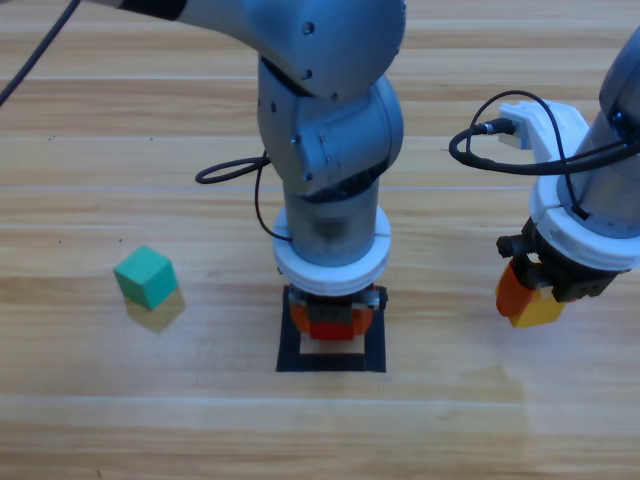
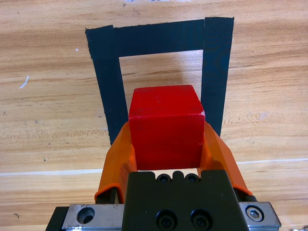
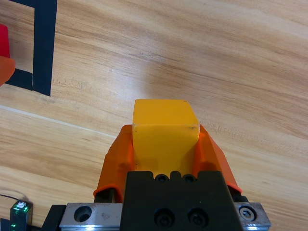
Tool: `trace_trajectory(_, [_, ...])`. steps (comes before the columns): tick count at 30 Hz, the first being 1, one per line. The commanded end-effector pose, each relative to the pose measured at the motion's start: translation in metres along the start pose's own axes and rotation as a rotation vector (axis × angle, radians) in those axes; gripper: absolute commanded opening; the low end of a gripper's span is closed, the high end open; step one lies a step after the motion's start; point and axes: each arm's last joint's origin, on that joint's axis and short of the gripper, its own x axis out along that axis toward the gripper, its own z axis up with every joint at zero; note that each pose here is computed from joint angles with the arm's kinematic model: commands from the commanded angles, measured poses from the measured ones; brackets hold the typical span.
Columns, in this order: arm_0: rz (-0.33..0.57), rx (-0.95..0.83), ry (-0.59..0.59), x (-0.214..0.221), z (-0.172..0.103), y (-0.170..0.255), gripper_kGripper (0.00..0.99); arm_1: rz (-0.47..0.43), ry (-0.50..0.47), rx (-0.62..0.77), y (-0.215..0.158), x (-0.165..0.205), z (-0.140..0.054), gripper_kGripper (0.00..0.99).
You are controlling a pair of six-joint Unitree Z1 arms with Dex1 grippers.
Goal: Stack the blocks in the rectangular block: red at the bottom, yellow in the middle, green on top
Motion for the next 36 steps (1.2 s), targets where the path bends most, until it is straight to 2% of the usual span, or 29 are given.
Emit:
trace_trajectory(1, [0.038, 0.031, 0.008, 0.026, -0.006, -0.012, 0.091, -0.019, 0.020, 0.008, -0.005, 0.007, -0.003, 0.230])
trace_trajectory(36, [0.053, -0.009, 0.011, 0.040, -0.010, -0.023, 0.097, -0.023, 0.021, 0.007, -0.005, 0.008, -0.003, 0.230])
